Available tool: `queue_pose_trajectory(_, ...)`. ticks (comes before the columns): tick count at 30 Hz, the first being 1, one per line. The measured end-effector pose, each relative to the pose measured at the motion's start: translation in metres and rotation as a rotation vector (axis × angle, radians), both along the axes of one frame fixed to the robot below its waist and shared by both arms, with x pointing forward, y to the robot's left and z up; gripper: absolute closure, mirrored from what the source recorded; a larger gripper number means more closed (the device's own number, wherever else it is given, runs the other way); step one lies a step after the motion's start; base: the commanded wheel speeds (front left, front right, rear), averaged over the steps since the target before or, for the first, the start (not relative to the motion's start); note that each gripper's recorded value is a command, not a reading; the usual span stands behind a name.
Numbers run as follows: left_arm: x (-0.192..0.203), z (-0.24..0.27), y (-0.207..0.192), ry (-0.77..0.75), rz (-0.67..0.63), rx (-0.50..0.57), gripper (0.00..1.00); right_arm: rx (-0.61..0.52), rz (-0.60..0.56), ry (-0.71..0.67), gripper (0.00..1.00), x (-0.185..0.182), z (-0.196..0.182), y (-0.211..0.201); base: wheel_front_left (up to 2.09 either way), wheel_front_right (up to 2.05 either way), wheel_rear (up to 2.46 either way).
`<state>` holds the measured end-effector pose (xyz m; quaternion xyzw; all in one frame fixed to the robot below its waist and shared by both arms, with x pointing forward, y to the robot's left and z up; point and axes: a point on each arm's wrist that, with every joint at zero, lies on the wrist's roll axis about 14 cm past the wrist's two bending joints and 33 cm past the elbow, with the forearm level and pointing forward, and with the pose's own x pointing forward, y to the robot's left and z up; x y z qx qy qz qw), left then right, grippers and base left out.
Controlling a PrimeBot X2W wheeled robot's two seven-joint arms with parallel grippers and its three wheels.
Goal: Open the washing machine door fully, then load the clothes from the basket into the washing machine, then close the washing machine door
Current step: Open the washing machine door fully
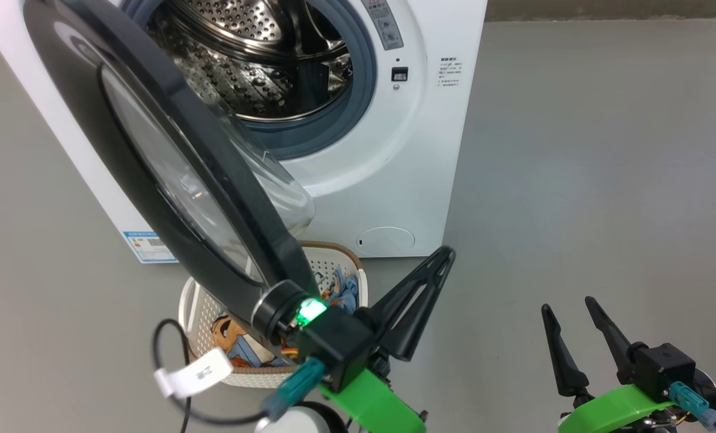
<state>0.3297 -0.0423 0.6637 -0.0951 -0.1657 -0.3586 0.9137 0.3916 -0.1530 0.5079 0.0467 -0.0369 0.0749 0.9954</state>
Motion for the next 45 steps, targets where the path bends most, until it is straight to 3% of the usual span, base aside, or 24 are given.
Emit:
queue_pose_trajectory(6,0.022,-0.049,0.007,0.16,0.083,0.089,1.0,0.0,-0.001,0.0,0.0,-0.001,0.001,0.0,0.0,0.0,0.0)
queue_pose_trajectory(17,0.055,-0.104,0.044,0.332,0.26,0.146,1.0,0.0,-0.007,0.007,0.0,0.001,-0.002,-0.002,0.0,0.0,0.0)
queue_pose_trajectory(45,0.055,-0.121,0.078,0.379,0.382,0.116,1.0,0.006,0.016,0.017,0.0,0.009,-0.005,0.007,0.0,0.0,0.0)
